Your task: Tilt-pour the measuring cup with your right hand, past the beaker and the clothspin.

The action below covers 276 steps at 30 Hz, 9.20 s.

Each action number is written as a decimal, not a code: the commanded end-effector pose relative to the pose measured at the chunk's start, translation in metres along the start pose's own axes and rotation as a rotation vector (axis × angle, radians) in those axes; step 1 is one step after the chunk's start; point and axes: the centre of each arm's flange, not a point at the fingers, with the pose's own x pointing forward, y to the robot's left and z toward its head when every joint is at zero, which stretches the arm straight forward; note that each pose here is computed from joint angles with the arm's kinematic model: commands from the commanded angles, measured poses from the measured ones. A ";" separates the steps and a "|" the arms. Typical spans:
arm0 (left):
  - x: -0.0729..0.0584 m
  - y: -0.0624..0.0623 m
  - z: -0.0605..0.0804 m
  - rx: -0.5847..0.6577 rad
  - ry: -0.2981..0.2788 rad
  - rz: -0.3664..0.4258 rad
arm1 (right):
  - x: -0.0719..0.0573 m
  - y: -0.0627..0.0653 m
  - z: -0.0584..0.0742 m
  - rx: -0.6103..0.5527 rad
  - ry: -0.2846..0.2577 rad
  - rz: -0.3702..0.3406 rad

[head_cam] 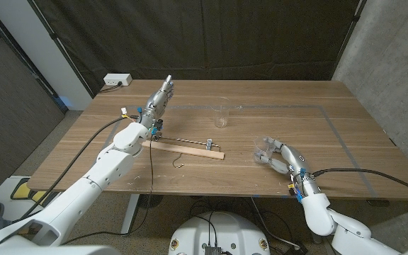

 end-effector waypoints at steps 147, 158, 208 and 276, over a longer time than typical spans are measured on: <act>-0.052 0.006 -0.008 0.039 -0.044 -0.084 | 0.252 -0.110 0.111 -0.519 -0.279 0.214; -0.050 0.008 -0.008 0.038 -0.050 -0.085 | 0.256 -0.116 0.121 -0.589 -0.299 0.226; -0.046 0.007 -0.009 0.025 -0.063 -0.103 | 0.270 -0.121 0.176 -0.960 -0.413 0.336; -0.042 0.001 -0.010 0.019 -0.054 -0.119 | 0.264 -0.080 0.210 -1.538 -0.707 0.264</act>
